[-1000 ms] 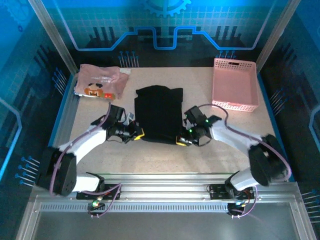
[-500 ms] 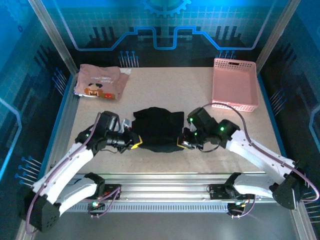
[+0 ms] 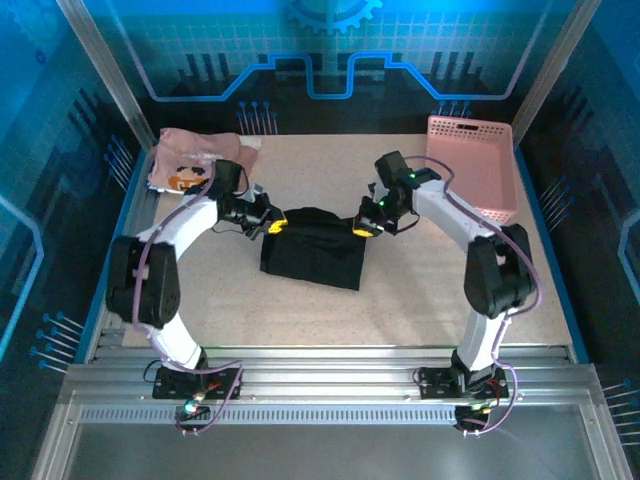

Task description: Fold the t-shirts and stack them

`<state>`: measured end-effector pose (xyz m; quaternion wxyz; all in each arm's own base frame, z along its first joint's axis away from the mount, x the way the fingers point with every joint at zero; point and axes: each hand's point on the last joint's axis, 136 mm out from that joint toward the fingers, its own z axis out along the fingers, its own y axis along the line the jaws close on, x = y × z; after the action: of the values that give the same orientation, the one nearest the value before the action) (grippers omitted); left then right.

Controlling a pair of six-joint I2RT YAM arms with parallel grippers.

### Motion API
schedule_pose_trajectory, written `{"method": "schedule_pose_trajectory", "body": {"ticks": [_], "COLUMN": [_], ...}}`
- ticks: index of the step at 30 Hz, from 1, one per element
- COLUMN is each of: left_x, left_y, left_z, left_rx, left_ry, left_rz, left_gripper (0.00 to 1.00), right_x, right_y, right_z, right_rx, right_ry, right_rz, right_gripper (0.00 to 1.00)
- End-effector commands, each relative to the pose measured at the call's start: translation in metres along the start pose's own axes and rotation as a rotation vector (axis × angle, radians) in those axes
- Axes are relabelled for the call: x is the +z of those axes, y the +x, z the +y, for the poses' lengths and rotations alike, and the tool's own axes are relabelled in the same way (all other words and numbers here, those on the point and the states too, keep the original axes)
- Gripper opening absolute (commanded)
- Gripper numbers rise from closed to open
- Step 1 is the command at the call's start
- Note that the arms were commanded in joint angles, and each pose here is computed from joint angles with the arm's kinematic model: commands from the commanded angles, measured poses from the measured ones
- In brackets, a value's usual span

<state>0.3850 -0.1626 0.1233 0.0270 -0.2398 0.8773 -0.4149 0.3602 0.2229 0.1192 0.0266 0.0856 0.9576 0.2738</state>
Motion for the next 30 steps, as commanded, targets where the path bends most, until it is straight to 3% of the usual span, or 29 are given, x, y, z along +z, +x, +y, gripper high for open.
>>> {"method": "schedule_pose_trajectory", "body": {"ticks": [1, 2, 5, 8, 10, 14, 16, 19, 23, 30], "left_x": [0.016, 0.019, 0.013, -0.030, -0.072, -0.140, -0.147, -0.129, -0.092, -0.037], "left_y": [-0.042, -0.052, -0.082, -0.102, -0.105, -0.074, -0.048, -0.013, 0.008, 0.004], "left_z": [0.010, 0.005, -0.025, -0.076, -0.097, -0.104, -0.092, -0.046, 0.023, 0.051], "left_rx": [0.002, 0.008, 0.029, 0.108, 0.160, 0.319, 0.424, 0.503, 0.490, 0.492], "left_ry": [-0.011, -0.001, 0.047, 0.117, 0.122, 0.050, 0.012, -0.053, -0.132, -0.162], "left_rz": [-0.002, -0.009, -0.059, -0.183, -0.290, -0.419, -0.408, -0.321, -0.227, -0.148], "left_gripper": [0.09, 0.17, 0.49, 0.63, 0.69, 0.97, 0.99, 0.99, 0.99, 0.99], "right_x": [0.018, 0.022, 0.008, -0.037, -0.074, -0.132, -0.141, -0.136, -0.101, -0.052], "right_y": [-0.026, -0.036, -0.079, -0.107, -0.108, -0.066, -0.032, 0.017, 0.061, 0.089], "right_z": [-0.029, -0.032, -0.021, 0.002, 0.019, 0.038, 0.042, 0.031, 0.010, -0.011], "right_rx": [0.034, 0.046, 0.050, -0.012, -0.093, -0.248, -0.319, -0.362, -0.333, -0.282], "right_ry": [0.071, 0.076, 0.032, 0.016, 0.010, 0.002, -0.025, -0.039, -0.086, -0.086], "right_rz": [0.056, 0.044, -0.039, -0.148, -0.218, -0.301, -0.311, -0.324, -0.295, -0.225], "right_gripper": [0.07, 0.12, 0.43, 0.62, 0.68, 0.83, 1.00, 1.00, 1.00, 1.00]}}
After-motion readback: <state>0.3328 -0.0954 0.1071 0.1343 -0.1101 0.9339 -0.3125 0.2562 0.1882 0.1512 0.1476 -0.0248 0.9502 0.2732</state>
